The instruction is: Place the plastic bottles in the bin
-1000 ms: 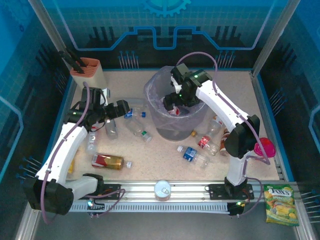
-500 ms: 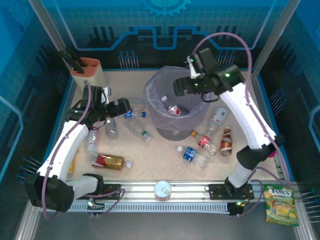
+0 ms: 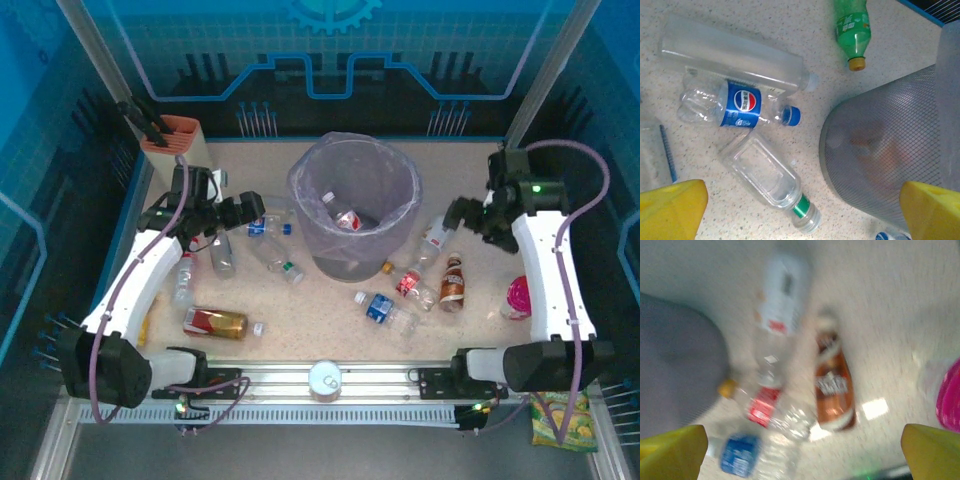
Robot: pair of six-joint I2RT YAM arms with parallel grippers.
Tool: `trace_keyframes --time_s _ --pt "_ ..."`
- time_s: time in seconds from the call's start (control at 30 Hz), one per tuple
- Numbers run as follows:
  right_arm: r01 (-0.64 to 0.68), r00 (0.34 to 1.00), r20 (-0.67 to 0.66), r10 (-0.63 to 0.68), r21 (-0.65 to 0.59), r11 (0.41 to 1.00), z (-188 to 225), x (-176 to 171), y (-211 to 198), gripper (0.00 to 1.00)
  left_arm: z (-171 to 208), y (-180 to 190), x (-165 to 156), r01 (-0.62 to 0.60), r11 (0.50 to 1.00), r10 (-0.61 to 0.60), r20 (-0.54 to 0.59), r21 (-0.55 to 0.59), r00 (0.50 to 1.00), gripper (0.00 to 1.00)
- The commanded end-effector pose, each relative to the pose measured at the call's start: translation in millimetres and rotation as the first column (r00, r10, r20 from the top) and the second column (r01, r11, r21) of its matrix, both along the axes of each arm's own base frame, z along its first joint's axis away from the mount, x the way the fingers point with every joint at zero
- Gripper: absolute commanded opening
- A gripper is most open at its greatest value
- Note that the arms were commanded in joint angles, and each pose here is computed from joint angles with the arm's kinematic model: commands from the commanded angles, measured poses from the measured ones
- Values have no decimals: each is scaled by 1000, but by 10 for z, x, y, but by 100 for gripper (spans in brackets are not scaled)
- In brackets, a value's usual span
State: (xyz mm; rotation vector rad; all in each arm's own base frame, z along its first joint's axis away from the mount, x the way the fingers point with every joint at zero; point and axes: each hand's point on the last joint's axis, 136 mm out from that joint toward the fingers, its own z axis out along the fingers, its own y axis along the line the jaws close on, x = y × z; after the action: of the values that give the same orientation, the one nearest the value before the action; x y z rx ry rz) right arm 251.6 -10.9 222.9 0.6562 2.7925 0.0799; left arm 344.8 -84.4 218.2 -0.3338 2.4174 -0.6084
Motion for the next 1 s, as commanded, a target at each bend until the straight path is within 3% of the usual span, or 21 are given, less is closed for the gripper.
trace_keyframes --time_s 0.0,0.17,0.47,0.6,0.97 --pt "9 993 -115 2 95 995 -570 -198 52 94 161 -66 129 30 999 -28 55 -37 998 99" --pt "34 985 -173 -15 106 994 -1219 -242 23 86 106 -68 99 31 999 -29 37 -38 999 99" --pt "78 977 -208 -48 139 987 -1680 -102 -45 78 128 -67 88 23 999 -21 47 -46 999 99" --pt "97 972 -225 -65 134 986 -1794 -72 -112 76 174 -51 94 22 999 -20 59 -36 998 99" --pt "110 976 -201 -85 118 987 -1795 -32 -186 56 178 -84 211 27 998 -25 57 -48 998 99"
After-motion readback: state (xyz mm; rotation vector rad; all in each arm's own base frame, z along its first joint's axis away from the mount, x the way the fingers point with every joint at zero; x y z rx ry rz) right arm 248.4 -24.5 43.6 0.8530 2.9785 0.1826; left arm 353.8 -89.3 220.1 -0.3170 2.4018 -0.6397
